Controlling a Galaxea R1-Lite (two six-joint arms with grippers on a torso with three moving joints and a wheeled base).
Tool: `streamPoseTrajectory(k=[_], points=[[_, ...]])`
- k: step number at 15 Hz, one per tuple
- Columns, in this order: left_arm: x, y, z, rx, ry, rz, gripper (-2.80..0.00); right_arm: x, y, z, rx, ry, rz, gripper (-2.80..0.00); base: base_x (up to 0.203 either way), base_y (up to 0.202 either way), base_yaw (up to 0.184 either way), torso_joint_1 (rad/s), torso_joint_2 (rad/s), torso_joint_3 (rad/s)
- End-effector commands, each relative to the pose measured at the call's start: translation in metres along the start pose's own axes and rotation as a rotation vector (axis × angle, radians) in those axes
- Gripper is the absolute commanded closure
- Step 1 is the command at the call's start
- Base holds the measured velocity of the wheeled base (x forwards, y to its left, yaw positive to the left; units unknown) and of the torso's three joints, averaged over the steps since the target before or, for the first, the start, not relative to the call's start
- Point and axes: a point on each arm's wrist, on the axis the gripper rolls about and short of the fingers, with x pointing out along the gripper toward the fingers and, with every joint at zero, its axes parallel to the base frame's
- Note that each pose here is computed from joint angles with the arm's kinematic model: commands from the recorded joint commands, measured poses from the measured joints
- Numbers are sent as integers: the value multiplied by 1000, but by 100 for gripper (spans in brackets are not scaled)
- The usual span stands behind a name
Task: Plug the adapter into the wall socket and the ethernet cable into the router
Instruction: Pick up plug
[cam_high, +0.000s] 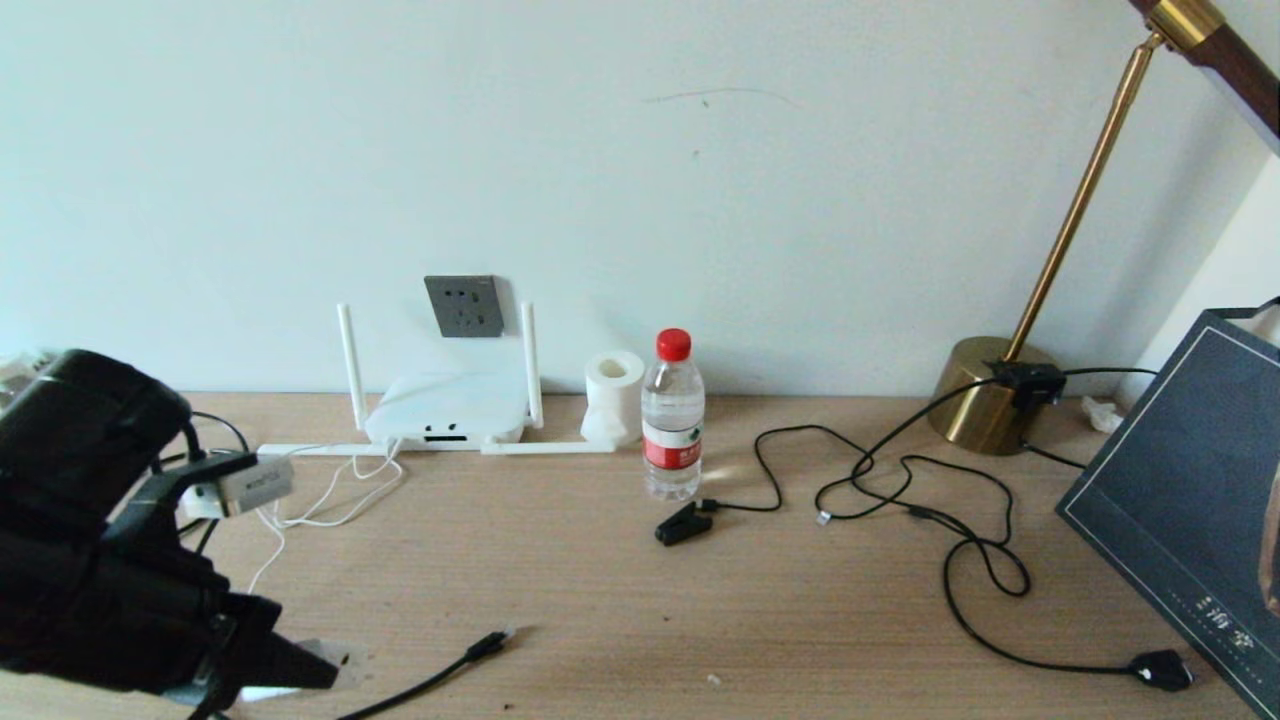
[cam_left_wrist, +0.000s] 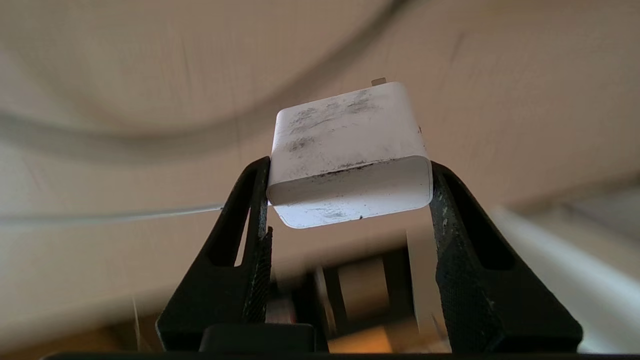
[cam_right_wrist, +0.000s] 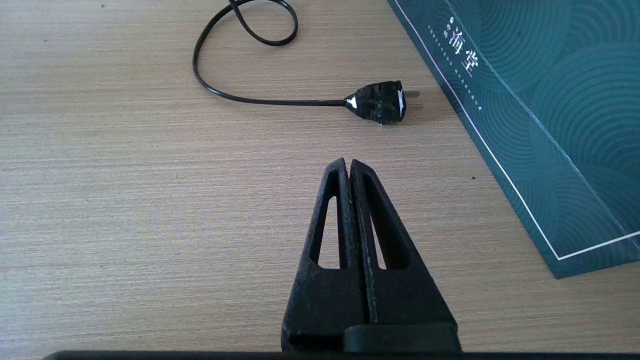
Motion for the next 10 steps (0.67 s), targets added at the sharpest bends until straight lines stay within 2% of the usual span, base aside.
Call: streamPoseTrajectory(k=[1,4,9,10], points=[[16,4,10,-55,121,7,0,0,0,0,0,1,0,0,0,0,0,0,0,0],[28,13,30,-110,188,15,0,0,0,0,0,1,0,0,0,0,0,0,0,0],[47,18,54,-124,219,10,0,0,0,0,0,1,0,0,0,0,0,0,0,0],[51,19,57,-129,221,-14,0,0,0,0,0,1,0,0,0,0,0,0,0,0]])
